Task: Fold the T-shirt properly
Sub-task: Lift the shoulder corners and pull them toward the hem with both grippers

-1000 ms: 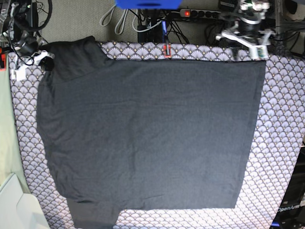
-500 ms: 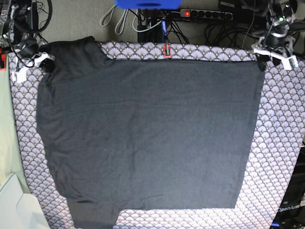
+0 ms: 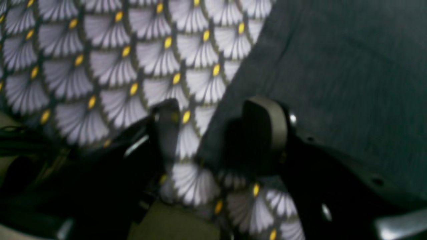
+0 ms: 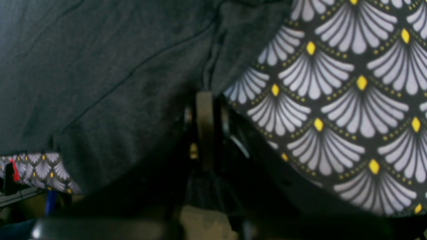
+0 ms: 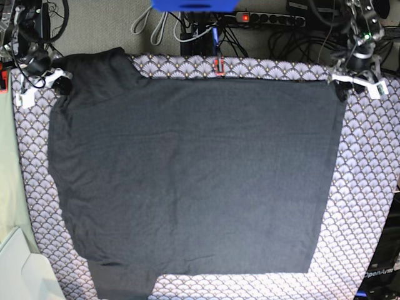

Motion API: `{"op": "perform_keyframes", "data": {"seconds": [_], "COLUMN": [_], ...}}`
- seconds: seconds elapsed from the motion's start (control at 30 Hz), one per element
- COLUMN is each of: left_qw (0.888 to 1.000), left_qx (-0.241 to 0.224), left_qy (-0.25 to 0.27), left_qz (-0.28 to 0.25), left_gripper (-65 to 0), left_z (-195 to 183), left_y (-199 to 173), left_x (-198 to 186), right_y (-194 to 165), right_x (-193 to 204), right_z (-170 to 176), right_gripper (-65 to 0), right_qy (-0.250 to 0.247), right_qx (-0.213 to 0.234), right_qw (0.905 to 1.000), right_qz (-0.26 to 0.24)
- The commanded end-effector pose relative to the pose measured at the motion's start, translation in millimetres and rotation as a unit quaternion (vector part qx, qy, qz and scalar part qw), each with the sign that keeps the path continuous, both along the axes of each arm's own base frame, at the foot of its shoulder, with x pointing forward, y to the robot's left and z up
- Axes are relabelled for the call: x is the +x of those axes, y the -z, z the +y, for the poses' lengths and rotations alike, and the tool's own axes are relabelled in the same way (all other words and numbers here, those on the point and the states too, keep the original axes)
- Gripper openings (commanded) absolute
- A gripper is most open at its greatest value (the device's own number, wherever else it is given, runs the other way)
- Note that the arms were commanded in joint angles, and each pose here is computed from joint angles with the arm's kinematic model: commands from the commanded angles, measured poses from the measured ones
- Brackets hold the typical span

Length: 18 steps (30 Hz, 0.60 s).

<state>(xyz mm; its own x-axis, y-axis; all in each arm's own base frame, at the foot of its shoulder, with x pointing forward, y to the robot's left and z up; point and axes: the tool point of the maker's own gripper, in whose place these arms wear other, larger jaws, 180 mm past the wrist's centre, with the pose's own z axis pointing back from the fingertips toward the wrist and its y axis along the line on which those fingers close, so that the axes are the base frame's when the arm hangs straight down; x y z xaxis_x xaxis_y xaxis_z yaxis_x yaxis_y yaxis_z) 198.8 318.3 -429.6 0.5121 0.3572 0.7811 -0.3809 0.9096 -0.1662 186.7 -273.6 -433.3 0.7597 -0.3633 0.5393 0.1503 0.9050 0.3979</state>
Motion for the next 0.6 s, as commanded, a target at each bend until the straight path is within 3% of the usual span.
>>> {"op": "perform_keyframes", "data": {"seconds": [0.0,0.23,0.43,0.5,0.57], "left_qw": [1.0,0.997,0.996,0.997,0.997], "left_qx": [-0.012,-0.042,-0.052,-0.05,-0.046], "left_qy": [0.004,0.052,0.051,0.054,0.058], "left_qz": [0.022,0.044,0.043,0.037,0.026], "left_gripper": [-31.3,-31.3,-31.7,-34.3,-42.2], "left_z": [-7,-53,-62,-63,-63], "left_y": [9,26,29,25,17], "left_x": [-10,-16,-17,-13,-8], "right_y": [7,7,7,7,6], "right_x": [-11,-11,-10,-10,-10], "right_z": [-3,-3,-3,-3,-3], "right_gripper": [-65.0,-65.0,-65.0,-65.0,-65.0], "right_qy": [-0.013,-0.013,-0.013,-0.013,-0.014], "right_qx": [-0.015,-0.015,-0.015,-0.015,-0.015], "right_qw": [0.9994,0.9994,0.9994,0.9994,0.9994], "right_qz": [0.03,0.03,0.029,0.029,0.029]}}
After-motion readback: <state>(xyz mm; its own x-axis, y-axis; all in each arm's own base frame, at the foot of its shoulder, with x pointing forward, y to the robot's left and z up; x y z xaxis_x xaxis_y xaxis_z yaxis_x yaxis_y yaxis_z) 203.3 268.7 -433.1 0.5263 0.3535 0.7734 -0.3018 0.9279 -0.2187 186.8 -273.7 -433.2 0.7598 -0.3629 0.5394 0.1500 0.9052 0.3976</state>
